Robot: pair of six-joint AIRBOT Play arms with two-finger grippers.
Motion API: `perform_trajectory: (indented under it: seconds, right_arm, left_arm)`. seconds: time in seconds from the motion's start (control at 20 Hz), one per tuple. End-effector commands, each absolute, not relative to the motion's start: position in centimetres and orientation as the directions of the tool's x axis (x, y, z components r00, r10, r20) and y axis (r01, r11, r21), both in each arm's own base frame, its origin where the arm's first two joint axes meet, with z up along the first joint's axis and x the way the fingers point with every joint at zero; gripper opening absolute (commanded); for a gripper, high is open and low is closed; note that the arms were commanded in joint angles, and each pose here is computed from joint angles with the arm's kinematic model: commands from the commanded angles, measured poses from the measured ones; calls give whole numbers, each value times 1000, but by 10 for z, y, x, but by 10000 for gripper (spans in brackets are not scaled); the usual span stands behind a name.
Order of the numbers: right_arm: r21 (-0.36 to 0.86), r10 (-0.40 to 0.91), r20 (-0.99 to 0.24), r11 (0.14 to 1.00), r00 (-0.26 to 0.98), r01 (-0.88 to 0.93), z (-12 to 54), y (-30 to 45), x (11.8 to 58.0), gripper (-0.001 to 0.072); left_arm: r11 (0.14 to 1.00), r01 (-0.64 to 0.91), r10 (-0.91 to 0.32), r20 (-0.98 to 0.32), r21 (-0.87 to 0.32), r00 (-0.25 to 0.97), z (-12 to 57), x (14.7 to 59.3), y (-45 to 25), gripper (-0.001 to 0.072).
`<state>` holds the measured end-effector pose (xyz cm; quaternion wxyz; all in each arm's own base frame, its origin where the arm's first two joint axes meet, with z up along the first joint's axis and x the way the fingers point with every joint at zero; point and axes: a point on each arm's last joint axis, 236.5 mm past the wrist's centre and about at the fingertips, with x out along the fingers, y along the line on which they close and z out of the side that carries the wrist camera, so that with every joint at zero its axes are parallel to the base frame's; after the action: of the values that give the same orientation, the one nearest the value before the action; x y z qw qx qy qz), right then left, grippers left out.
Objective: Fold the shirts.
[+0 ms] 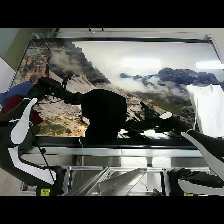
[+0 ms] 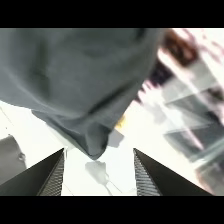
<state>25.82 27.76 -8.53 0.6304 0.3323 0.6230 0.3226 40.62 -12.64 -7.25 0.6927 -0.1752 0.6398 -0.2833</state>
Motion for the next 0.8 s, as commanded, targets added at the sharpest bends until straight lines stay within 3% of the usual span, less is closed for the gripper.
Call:
perform_trajectory:
  seconds: [0.0,0.3,0.35,0.4,0.45,0.6,0.75]
  right_arm:
    - [791,792,-611,609,21,50,-102,290,254,484]
    - [844,844,-535,533,30,60,-105,335,253,481]
    - [852,852,-522,521,26,43,-102,341,255,422]
    - [865,865,-501,501,14,3,-95,348,256,202]
    - [881,882,-470,470,2,-53,-82,356,259,37]
    - [917,931,-365,355,-22,-179,-27,367,270,18]
    - [916,968,-248,244,29,-317,56,342,291,17]
  left_arm:
    - [776,159,-621,-784,-611,20,-70,406,-122,20]
    - [776,156,-622,-783,-612,22,-70,406,-120,20]
    - [775,157,-622,-783,-612,23,-70,406,-120,20]
    - [773,162,-624,-781,-613,20,-67,407,-120,20]
    - [766,172,-630,-777,-619,8,-62,406,-122,20]
    - [723,237,-658,-751,-649,-54,-24,397,-128,20]
    - [691,340,-689,-724,-637,45,45,401,-136,20]
